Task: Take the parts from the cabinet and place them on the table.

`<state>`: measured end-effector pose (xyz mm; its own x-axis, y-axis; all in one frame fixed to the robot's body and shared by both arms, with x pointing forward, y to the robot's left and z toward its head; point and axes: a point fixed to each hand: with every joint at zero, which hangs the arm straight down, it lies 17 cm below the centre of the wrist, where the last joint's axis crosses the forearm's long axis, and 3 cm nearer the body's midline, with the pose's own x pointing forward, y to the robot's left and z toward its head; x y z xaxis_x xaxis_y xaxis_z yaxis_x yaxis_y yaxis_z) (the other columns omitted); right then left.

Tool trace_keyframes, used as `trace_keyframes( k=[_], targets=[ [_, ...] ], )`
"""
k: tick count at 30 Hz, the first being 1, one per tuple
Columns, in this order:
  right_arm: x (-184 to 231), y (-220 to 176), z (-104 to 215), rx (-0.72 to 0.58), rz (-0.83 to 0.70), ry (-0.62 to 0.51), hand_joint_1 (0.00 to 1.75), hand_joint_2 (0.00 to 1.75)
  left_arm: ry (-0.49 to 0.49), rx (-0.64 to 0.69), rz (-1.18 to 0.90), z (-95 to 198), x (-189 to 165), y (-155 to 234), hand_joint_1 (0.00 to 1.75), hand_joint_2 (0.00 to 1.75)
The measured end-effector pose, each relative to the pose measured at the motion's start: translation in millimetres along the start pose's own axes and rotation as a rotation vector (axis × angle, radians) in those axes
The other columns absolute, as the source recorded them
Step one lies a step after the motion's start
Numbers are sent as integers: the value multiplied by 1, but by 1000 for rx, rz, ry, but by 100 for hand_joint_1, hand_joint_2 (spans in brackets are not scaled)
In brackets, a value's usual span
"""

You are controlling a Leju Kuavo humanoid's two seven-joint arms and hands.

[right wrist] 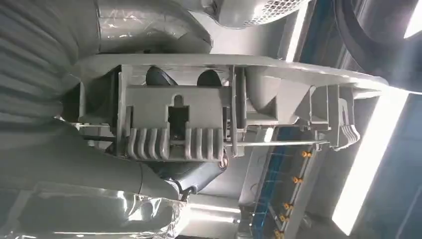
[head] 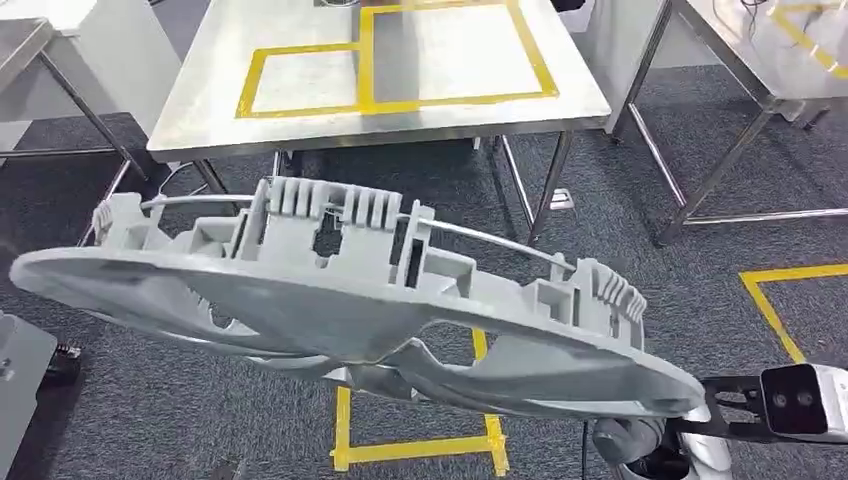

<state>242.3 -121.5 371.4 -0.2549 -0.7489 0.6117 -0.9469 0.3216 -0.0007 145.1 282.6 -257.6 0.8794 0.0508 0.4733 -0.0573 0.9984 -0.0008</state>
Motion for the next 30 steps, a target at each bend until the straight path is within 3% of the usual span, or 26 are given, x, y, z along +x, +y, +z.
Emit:
trace_keyframes(
  k=[30],
  targets=[
    [-1, 3, 0, 3, -6, 1, 171, 175, 7, 7, 11, 2, -6, 2, 0, 175]
  ],
)
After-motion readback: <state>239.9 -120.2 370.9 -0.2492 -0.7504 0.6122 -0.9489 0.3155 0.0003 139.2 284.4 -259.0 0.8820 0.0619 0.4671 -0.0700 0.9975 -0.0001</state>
